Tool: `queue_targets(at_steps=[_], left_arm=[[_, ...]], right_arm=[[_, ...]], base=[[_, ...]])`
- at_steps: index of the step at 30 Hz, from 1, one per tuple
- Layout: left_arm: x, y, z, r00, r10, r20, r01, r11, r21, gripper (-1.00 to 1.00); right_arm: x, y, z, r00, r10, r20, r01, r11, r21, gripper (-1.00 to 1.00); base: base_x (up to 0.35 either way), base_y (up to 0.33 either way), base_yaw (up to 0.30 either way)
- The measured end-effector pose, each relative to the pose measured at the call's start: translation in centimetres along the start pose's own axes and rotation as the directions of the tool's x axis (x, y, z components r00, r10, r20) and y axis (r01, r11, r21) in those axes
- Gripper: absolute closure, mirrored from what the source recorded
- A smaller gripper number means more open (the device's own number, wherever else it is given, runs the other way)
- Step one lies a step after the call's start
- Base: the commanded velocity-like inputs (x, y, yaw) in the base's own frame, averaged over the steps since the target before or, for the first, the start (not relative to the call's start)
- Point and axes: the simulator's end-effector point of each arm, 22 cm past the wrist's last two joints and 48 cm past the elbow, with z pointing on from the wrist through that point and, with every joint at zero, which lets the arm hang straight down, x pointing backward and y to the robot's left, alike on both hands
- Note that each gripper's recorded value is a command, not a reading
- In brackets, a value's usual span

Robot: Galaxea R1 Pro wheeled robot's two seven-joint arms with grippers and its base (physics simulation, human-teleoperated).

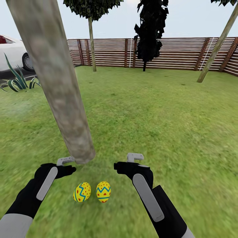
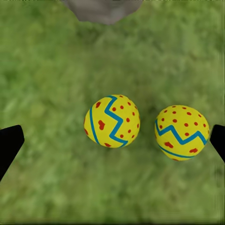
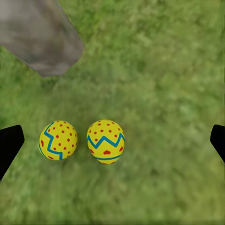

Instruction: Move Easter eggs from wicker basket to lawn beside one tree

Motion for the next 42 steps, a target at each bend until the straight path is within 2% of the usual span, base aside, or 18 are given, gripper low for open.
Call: queue_targets(at_steps=[26, 42], left_arm=[[-3.5, 0.1, -4.3, 1.0, 0.008, -0.02, -0.008, 1.0, -0.009, -1.0], [-4.4, -0.1, -6.9, 0.997, 0.027, -0.078, -0.028, 1.0, -0.009, -1.0]], right_arm=[[-4.4, 1.5, -3.4, 1.0, 0.001, -0.003, -0.001, 1.0, -0.003, -1.0], [-6.5, 2.9, -5.4, 0.999, 0.023, -0.028, -0.024, 0.999, -0.04, -1.0]], base=[[0.0, 0.0, 0.0], [0.0, 0.0, 0.0]])
